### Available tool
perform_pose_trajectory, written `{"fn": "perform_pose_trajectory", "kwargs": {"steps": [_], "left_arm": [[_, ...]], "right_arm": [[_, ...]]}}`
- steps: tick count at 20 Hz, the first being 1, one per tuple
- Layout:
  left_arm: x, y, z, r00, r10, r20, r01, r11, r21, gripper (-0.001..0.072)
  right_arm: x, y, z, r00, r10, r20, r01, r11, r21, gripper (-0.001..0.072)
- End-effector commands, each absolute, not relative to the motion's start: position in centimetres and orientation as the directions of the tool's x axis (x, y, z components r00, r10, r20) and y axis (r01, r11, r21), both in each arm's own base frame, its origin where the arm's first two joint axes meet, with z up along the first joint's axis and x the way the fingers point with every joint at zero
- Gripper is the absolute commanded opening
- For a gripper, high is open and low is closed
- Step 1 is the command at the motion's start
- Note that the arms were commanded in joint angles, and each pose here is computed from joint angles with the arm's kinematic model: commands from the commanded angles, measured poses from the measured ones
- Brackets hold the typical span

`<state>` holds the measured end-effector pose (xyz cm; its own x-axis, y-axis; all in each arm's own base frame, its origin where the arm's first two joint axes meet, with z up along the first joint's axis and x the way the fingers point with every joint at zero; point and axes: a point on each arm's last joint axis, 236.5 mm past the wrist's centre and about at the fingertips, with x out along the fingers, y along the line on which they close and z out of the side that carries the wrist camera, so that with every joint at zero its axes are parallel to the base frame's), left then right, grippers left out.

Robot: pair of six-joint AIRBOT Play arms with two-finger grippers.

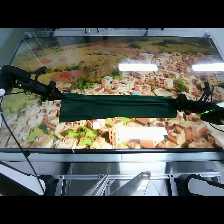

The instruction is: Fold the shirts.

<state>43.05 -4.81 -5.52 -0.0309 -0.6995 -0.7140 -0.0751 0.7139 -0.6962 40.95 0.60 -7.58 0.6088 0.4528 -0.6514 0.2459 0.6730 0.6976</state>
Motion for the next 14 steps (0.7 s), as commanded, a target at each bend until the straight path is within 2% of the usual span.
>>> {"fn": "perform_pose_trajectory", "kwargs": {"steps": [1,5,6,7,8,9,10,11,12,14], "left_arm": [[44.3,-5.2,-8.8,-0.095,-0.714,-0.694,-0.084,0.700,-0.709,0.0024],[44.2,-5.7,-9.4,-0.150,-0.722,-0.675,-0.077,0.689,-0.720,0.0026],[44.3,-5.7,-9.1,-0.152,-0.722,-0.675,-0.091,0.690,-0.718,0.0053],[44.1,-5.6,-8.5,-0.167,-0.724,-0.669,-0.089,0.687,-0.721,0.0314],[43.8,-5.6,-7.7,-0.185,-0.725,-0.663,-0.086,0.684,-0.724,0.0554],[43.8,-5.5,-6.7,-0.198,-0.724,-0.661,-0.093,0.685,-0.723,0.0720],[43.9,-5.3,-5.6,-0.202,-0.721,-0.663,-0.088,0.687,-0.721,0.0716],[44.8,-4.9,-4.6,-0.163,-0.714,-0.681,-0.077,0.697,-0.713,0.0716],[45.6,-4.7,-3.5,-0.127,-0.707,-0.696,-0.062,0.706,-0.706,0.0715],[46.5,-4.5,-1.1,-0.077,-0.694,-0.715,-0.022,0.719,-0.695,0.0715]], "right_arm": [[41.2,0.3,-10.4,0.585,0.430,-0.688,0.235,0.722,0.651,0.0020],[41.3,0.3,-10.5,0.583,0.429,-0.690,0.204,0.745,0.636,0.0020],[41.3,0.4,-10.4,0.581,0.436,-0.687,0.197,0.743,0.639,0.0085],[41.2,0.7,-10.0,0.573,0.458,-0.679,0.172,0.743,0.647,0.0303],[41.1,1.1,-9.2,0.551,0.494,-0.672,0.126,0.747,0.652,0.0375],[40.7,1.2,-8.1,0.520,0.532,-0.669,0.091,0.744,0.662,0.0375],[40.4,0.6,-6.9,0.487,0.550,-0.679,0.086,0.743,0.664,0.0378],[40.3,-0.7,-6.1,0.466,0.536,-0.704,0.120,0.750,0.650,0.0460],[40.3,-2.5,-5.9,0.448,0.497,-0.743,0.180,0.764,0.620,0.0602],[40.3,-4.7,-6.2,0.422,0.442,-0.792,0.251,0.782,0.570,0.0622]]}}
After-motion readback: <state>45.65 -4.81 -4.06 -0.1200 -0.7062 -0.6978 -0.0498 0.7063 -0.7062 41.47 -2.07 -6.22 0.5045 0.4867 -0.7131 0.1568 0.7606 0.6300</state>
